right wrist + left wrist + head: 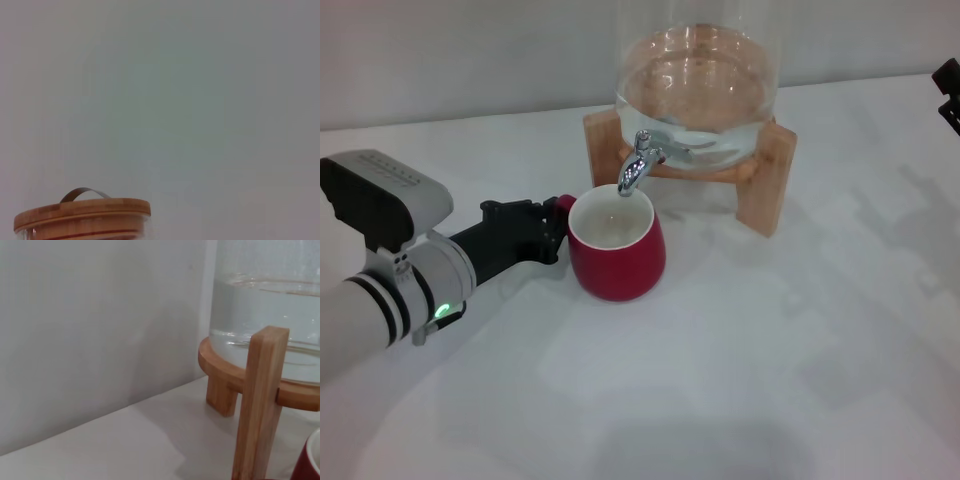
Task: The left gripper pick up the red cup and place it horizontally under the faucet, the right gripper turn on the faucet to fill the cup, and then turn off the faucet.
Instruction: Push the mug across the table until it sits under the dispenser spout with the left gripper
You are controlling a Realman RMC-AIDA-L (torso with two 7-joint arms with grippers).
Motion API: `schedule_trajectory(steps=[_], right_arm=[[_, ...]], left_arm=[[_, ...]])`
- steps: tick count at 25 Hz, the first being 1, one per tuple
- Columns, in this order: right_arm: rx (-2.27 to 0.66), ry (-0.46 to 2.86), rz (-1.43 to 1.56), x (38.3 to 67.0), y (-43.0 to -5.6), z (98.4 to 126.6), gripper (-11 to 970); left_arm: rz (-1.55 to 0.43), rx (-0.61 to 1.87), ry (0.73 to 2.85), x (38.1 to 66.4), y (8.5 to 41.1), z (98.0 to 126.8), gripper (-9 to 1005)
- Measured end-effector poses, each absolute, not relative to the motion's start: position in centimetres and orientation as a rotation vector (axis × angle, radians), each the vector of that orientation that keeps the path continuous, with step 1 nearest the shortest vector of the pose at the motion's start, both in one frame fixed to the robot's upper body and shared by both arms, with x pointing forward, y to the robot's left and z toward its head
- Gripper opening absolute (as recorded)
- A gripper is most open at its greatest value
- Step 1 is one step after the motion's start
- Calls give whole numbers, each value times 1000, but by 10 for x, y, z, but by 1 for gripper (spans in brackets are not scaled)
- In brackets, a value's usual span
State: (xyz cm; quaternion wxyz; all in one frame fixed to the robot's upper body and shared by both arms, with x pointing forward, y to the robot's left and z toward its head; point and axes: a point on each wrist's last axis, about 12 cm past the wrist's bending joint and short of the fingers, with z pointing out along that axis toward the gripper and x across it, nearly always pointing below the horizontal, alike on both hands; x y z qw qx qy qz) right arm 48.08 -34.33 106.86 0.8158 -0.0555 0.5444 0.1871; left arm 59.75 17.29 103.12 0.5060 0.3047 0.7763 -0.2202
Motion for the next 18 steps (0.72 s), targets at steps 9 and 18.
schedule_trajectory(steps=[9, 18], right_arm=[[-114, 1166, 397, 477, -345, 1067, 854], [-115, 1166, 399, 477, -345, 1067, 855]], left_arm=[[-531, 734, 1872, 598, 173, 1032, 166], [-531, 726, 1877, 597, 173, 1031, 174]])
